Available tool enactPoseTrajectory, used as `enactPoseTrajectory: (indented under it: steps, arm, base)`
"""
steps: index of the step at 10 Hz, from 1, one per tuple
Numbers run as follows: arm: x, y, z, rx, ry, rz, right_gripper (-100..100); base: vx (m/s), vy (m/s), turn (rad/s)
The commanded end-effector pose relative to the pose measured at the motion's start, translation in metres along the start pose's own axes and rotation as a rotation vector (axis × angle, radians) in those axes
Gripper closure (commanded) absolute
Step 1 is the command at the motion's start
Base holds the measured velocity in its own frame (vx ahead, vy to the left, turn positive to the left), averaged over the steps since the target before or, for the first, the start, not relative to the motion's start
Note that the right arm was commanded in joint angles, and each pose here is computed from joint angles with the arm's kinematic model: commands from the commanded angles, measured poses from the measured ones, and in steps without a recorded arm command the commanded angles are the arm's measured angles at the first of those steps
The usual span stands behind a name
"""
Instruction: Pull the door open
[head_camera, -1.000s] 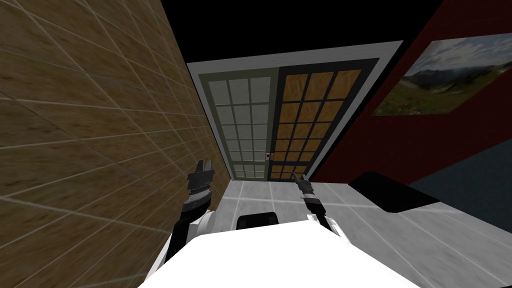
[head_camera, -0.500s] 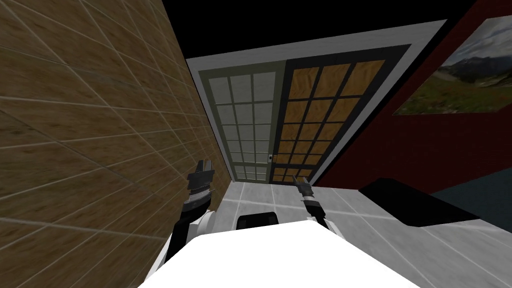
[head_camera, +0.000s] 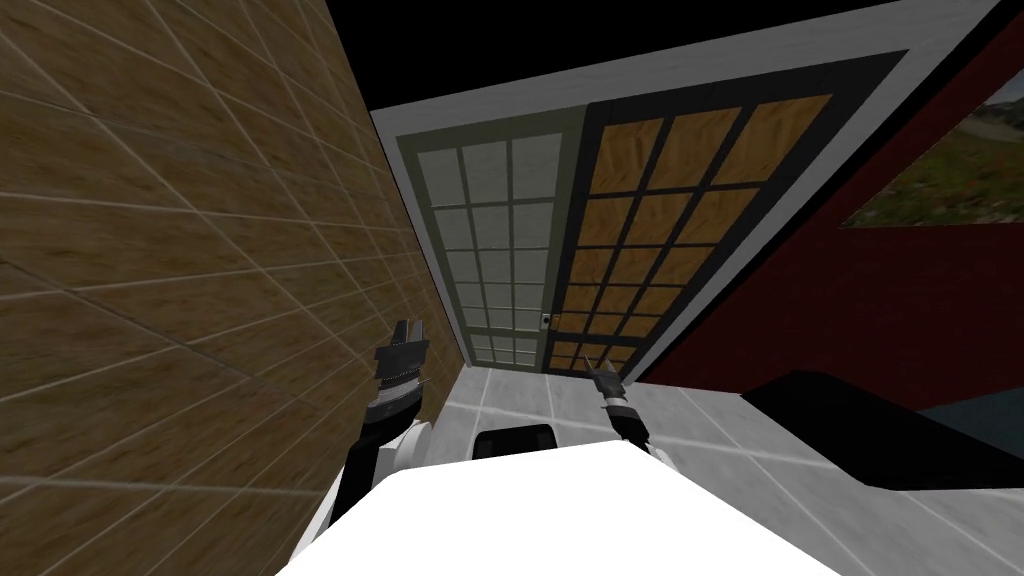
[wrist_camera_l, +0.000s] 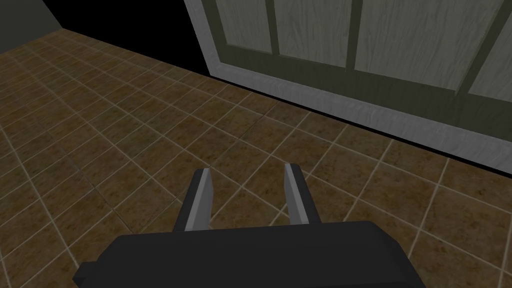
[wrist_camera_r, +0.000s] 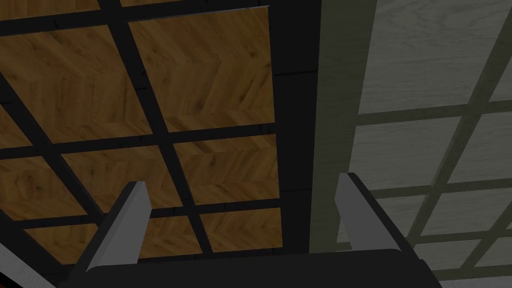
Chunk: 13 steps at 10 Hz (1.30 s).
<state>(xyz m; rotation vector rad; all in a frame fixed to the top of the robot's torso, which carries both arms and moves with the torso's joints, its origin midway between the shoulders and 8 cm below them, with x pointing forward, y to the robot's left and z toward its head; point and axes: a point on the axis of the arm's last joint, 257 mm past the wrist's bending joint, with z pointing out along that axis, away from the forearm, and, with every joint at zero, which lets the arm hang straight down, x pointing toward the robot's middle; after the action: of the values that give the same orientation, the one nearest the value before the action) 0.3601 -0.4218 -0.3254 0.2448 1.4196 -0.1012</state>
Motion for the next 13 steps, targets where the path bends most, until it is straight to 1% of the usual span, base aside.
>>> enactPoseTrajectory:
  steps: [1, 2, 3, 4, 5, 7, 9, 10, 11, 12, 13]
  arm:
    - [0.009, -0.001, -0.0028, 0.006, 0.016, -0.02, -100]
    - [0.019, 0.0, -0.007, 0.012, 0.035, -0.039, -100]
    - [0.025, 0.0, -0.0092, 0.015, 0.044, -0.049, -100]
    - [0.034, 0.001, -0.0131, 0.02, 0.061, -0.064, -100]
    - [0.038, 0.002, -0.0149, 0.022, 0.069, -0.07, -100]
    - [0.053, 0.006, -0.0216, 0.027, 0.097, -0.092, -100]
    - [0.061, 0.01, -0.0253, 0.029, 0.112, -0.102, -100]
    - [0.068, 0.014, -0.0279, 0.03, 0.124, -0.109, -100]
    - [0.066, 0.012, -0.0262, 0.03, 0.118, -0.103, -100]
    - [0.068, -0.006, -0.0324, 0.043, 0.136, -0.129, -100]
    - [0.069, -0.015, -0.0349, 0.05, 0.143, -0.139, -100]
  base:
    - [0.1, 0.0, 0.051]
    - [0.127, -0.005, 0.092]
    - [0.147, -0.016, 0.079]
    - [0.171, -0.014, 0.084]
    - [0.151, -0.002, 0.052]
    - [0.151, -0.018, 0.07]
    - [0.175, -0.016, 0.059]
    - [0.171, -0.018, 0.065]
    - [0.082, -0.007, 0.018]
    - [-0.093, 0.001, -0.079]
    - [-0.157, -0.001, -0.112]
